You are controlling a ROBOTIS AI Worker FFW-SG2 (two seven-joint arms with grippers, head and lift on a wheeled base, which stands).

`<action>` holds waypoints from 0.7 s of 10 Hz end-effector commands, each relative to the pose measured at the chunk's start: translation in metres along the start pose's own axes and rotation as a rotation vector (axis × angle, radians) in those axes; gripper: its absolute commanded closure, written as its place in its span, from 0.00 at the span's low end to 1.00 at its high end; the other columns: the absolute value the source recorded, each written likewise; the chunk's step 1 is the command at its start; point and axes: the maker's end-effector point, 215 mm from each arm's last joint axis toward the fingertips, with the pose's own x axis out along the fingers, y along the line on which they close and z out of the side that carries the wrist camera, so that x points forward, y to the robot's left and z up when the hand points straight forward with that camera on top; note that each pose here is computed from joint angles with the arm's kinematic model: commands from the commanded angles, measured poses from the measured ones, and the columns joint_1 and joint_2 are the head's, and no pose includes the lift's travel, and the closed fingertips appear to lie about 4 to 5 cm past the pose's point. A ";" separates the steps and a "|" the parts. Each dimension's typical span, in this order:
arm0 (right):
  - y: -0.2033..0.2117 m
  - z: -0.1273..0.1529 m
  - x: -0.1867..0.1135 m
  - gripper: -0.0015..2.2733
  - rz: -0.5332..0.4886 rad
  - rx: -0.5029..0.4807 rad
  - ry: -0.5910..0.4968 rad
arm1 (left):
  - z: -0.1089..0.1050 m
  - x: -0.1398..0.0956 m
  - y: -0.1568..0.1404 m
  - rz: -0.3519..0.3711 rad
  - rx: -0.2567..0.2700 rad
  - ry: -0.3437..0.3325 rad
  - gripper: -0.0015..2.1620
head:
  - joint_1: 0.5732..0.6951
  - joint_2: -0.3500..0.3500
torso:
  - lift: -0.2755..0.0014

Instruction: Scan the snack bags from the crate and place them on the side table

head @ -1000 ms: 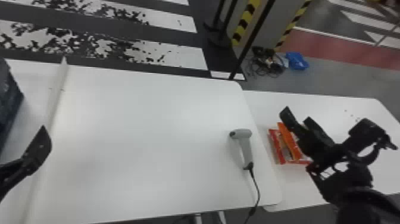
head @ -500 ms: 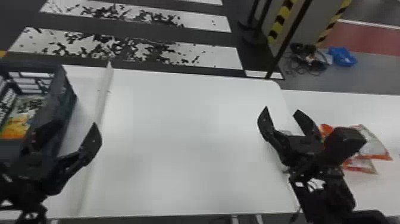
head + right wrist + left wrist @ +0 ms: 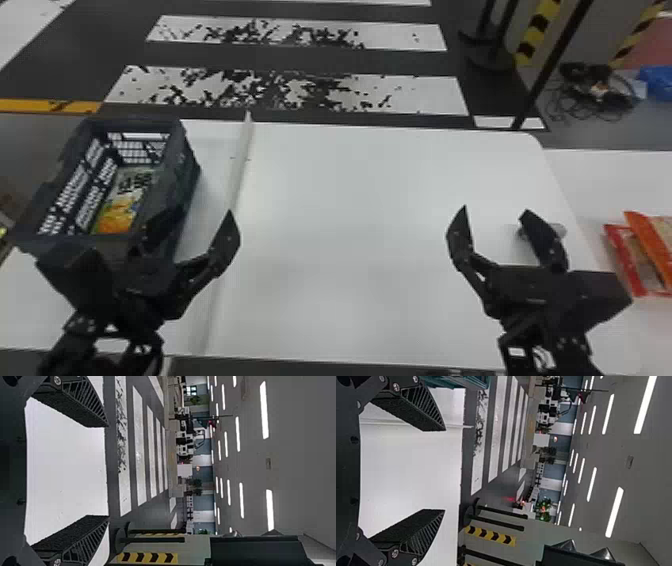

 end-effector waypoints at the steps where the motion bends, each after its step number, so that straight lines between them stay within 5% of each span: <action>1: 0.008 -0.012 -0.007 0.03 0.003 -0.006 0.005 | -0.003 0.000 -0.004 -0.004 -0.002 -0.001 0.07 | 1.00 0.49 | 0.70; 4: 0.005 -0.014 -0.010 0.03 -0.008 -0.006 -0.002 | 0.004 0.001 -0.005 -0.003 0.007 -0.014 0.07 | 1.00 0.50 | 0.70; 7: 0.000 -0.020 -0.014 0.03 -0.014 -0.005 -0.011 | 0.039 0.000 0.018 0.019 0.051 -0.019 0.07 | 1.00 0.50 | 0.70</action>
